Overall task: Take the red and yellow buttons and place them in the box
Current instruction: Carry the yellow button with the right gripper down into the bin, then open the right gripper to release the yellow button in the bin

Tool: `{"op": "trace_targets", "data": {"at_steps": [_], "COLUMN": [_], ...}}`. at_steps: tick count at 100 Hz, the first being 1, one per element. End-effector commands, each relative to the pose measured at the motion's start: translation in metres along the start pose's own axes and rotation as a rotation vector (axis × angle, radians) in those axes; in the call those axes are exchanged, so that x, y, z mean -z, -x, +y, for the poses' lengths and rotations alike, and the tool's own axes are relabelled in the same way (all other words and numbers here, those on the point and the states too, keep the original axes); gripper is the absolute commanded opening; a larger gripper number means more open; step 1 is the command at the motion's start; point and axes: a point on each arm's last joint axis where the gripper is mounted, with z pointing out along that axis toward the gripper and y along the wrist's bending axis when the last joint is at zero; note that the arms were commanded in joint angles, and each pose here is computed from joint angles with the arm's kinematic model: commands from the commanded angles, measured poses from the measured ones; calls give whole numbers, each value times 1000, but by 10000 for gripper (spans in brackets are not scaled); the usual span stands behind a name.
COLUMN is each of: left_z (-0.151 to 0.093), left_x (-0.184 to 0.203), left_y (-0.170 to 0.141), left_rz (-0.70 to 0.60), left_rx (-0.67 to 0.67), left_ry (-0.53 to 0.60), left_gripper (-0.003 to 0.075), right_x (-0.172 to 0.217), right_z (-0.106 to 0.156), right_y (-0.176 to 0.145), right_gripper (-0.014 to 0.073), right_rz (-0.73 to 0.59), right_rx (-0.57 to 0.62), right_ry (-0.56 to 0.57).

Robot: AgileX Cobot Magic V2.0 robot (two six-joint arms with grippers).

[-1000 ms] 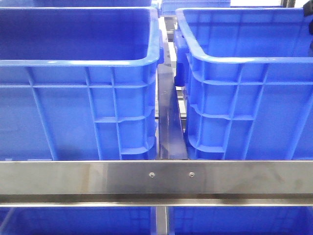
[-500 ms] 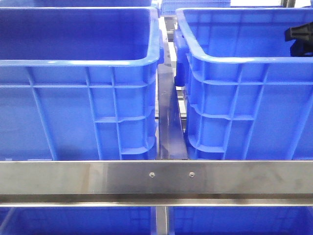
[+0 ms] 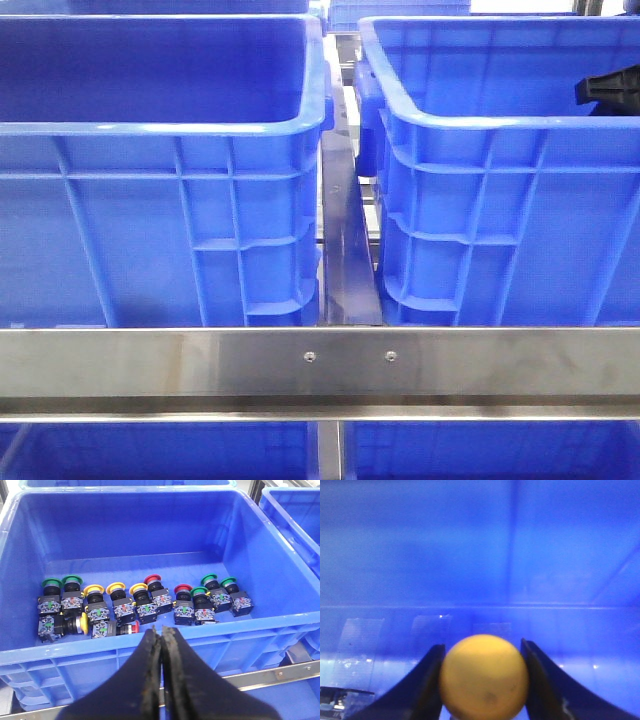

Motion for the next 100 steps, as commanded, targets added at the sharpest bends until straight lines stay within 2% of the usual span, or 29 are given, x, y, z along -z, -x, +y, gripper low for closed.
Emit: {"op": "trace_targets", "data": {"at_steps": [1,9,18,45,74,100], "left_z": [-2,-2,-2,-2,-2,-2], "left_x": [3,3,3,3,3,3], "left_y": [14,14,14,14,14,14], "left_rz": [-89,-89,-89,-89,-89,-89], "left_rx": [19,19,20,22,22,22], "left_ry": [-12,-13,-14,-15,-15,-15], "left_gripper": [-19,-19,-19,-19,-19,-19], "right_x": [14,14,16,42,121,196], "right_z": [0,0,0,1,11,23], "right_y": [24,24,25,36,52,31], "right_gripper": [440,524,573,575,573,573], "right_rz": [-89,-90,-92,-130,-254,-338], "right_rx": [-71,-71,-72,-66,-49,-38], "right_ry": [16,15,10,-17,-18,-18]}}
